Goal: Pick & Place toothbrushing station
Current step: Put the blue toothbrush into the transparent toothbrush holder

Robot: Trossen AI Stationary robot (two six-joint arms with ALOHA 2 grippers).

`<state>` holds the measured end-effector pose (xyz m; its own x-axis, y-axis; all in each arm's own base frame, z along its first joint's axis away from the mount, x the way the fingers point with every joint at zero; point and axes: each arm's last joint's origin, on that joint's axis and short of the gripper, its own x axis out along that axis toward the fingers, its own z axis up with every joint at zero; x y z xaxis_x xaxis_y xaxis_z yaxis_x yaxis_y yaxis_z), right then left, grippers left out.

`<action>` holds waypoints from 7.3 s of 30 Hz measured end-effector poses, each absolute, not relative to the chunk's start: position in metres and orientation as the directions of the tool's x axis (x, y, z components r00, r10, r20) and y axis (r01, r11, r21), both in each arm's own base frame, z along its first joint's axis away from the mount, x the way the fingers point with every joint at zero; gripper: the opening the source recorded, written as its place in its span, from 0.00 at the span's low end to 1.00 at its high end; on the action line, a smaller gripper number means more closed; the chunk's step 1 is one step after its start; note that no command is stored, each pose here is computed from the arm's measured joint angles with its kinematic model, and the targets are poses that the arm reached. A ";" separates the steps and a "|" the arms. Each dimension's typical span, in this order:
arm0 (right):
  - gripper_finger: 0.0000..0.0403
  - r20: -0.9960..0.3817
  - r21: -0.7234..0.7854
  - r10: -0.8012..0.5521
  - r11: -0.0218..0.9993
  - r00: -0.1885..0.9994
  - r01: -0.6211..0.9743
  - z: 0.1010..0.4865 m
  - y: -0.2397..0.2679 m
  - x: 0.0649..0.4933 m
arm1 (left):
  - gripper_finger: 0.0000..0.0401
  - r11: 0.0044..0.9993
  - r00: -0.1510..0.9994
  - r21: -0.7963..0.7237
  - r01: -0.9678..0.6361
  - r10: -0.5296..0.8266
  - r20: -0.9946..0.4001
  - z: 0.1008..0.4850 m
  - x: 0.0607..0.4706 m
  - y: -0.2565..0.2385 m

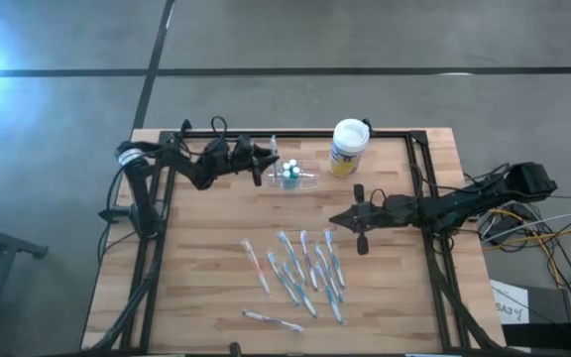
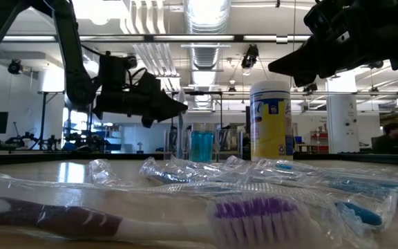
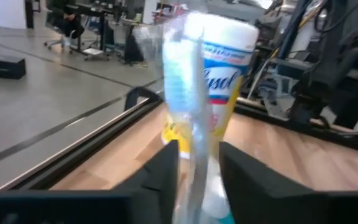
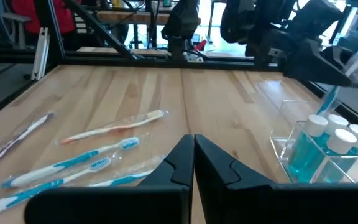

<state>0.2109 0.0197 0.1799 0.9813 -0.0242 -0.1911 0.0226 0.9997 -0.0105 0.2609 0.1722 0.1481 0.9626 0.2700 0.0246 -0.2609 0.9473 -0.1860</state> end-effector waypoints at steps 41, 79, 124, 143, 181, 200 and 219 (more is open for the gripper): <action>0.05 -0.736 0.293 -0.018 0.893 0.677 0.342 0.190 0.027 0.219 | 0.39 0.995 0.969 -0.081 0.049 -0.028 0.246 0.236 0.136 0.050; 0.18 -0.976 0.125 0.016 0.860 0.219 0.495 0.144 0.068 0.303 | 0.07 0.988 0.962 0.026 0.151 -0.152 0.227 0.213 0.138 0.028; 0.02 -0.226 -0.220 -0.198 0.964 0.954 0.148 0.288 0.033 0.331 | 0.59 0.981 0.979 0.025 0.192 -0.193 0.059 0.229 0.249 0.033; 0.02 -0.214 -0.239 -0.180 0.963 0.960 0.127 0.282 0.031 0.360 | 0.57 0.979 0.976 0.037 0.202 -0.204 0.070 0.240 0.270 0.036; 0.33 -0.270 -0.124 -0.169 0.982 0.948 0.139 0.309 0.031 0.313 | 0.05 0.965 0.963 0.140 0.223 -0.241 0.122 0.250 0.227 0.041; 0.03 -0.224 -0.017 -0.151 0.988 0.963 0.151 0.199 0.028 0.244 | 0.05 0.924 0.898 -0.034 -0.381 0.378 0.226 0.203 0.200 0.071; 0.02 -0.227 -0.015 -0.143 0.990 0.963 0.144 0.177 0.026 0.227 | 0.05 0.804 0.792 -0.084 -0.589 0.595 0.135 0.154 0.271 0.108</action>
<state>0.2274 0.0261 0.1766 0.9632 -0.1433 -0.2272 0.1436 0.9895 -0.0153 0.2712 0.1080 0.1542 0.7924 0.5949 0.1347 -0.5891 0.8037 -0.0837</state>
